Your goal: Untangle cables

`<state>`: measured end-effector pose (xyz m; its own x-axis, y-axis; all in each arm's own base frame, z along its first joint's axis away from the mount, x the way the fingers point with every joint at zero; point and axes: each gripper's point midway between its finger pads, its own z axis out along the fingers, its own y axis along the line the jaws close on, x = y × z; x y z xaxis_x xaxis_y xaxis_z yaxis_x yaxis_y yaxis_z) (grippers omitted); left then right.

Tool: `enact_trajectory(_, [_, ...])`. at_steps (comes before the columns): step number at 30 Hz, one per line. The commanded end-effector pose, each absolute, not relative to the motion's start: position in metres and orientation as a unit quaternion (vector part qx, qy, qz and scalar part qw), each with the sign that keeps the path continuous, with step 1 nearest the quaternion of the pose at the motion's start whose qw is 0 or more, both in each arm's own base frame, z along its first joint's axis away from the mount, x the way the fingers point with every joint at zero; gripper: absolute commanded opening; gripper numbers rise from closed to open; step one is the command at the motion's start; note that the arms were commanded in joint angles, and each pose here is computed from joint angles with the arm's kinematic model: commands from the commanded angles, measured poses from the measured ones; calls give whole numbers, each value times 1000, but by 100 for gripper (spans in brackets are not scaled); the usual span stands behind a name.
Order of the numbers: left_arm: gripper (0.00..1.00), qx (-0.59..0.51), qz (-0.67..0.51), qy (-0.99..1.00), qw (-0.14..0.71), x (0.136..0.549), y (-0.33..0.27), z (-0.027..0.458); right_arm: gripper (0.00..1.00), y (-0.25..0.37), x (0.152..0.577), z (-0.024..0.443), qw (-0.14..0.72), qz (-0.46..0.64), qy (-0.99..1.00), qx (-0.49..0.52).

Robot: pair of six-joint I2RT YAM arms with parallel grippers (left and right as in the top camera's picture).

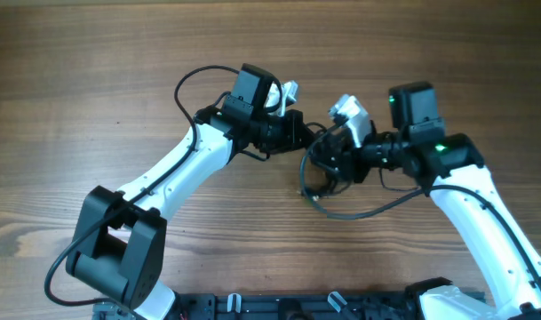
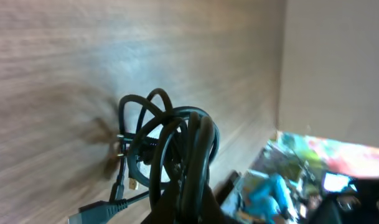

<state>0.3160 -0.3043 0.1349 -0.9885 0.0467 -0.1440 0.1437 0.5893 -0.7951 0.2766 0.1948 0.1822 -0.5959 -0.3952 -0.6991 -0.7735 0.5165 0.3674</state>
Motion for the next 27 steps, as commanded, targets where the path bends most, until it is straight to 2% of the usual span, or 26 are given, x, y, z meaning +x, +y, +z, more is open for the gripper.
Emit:
enact_trajectory(1, [4,61,-484,872,39,316,-292,148,43,185,293,175,287,288,846,-345])
enact_trajectory(6, [4,51,-518,853,28,322,-276,159,40,185,296,161,266,291,857,-333])
enact_trajectory(13, [4,51,-518,854,28,322,-276,159,36,212,292,158,242,388,820,-344])
enact_trajectory(17, [4,51,-518,854,28,322,-276,159,35,214,294,160,249,392,815,-347])
enact_trajectory(21, [4,50,-518,853,28,322,-276,159,28,214,295,155,243,389,819,-345])
enact_trajectory(27, [4,49,-517,854,25,321,-275,158,23,214,297,138,222,391,828,-337])
